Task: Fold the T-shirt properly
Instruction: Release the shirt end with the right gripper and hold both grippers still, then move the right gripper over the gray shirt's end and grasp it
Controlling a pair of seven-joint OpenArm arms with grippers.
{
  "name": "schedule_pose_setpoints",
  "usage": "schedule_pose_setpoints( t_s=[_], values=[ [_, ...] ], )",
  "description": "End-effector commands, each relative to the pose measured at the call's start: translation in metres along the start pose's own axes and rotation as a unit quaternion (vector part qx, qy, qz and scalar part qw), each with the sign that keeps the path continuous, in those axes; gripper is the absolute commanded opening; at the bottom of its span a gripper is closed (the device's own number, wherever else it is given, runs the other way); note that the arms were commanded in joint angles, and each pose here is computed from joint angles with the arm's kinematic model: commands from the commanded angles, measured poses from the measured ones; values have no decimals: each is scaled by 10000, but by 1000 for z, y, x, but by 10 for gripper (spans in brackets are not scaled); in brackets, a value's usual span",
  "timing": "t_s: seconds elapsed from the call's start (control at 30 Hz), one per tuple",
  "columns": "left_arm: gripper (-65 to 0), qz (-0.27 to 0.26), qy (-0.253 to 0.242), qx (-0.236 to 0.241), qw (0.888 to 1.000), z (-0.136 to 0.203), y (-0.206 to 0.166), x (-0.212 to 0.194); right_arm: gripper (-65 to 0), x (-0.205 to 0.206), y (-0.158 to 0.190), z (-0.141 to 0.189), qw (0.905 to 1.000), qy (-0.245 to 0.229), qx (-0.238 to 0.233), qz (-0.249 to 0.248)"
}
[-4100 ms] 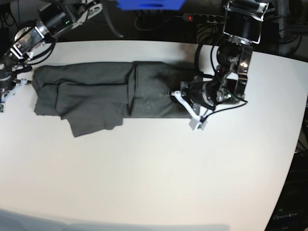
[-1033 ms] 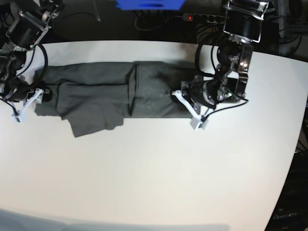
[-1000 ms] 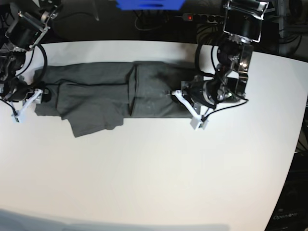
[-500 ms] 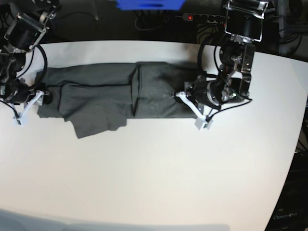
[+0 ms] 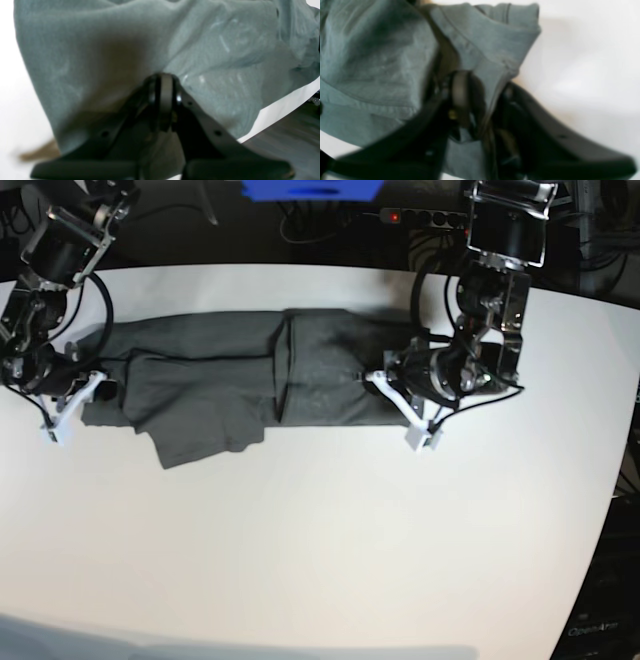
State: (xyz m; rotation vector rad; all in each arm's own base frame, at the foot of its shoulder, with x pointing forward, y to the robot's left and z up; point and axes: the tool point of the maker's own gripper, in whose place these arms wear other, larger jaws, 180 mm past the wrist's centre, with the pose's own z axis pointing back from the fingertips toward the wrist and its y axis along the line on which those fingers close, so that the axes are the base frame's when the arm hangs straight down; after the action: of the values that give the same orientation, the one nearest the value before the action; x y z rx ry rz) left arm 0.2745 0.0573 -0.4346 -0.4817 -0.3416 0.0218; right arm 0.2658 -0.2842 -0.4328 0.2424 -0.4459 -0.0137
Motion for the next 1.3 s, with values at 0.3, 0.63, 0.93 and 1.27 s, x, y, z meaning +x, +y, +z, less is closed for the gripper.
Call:
schedule_pose_setpoints(
  t_s=[0.3, 0.63, 0.93, 1.27],
  values=[
    [-626, -52, -15, 335, 9994, 4, 15, 5, -644, -1, -4, 11, 9992, 269, -187, 224],
    [-626, -47, -15, 320, 9995, 3, 14, 5, -643, 13, 8, 37, 9961, 186, -523, 683],
    [-626, -45, -16, 313, 9995, 3, 13, 4, -643, 21, 41, 35, 9965, -133, -350, 751],
    [-626, -60, -3, 299, 9995, 2, 12, 4, -643, 31, 78, 32, 9953, -414, -106, 873]
  ],
)
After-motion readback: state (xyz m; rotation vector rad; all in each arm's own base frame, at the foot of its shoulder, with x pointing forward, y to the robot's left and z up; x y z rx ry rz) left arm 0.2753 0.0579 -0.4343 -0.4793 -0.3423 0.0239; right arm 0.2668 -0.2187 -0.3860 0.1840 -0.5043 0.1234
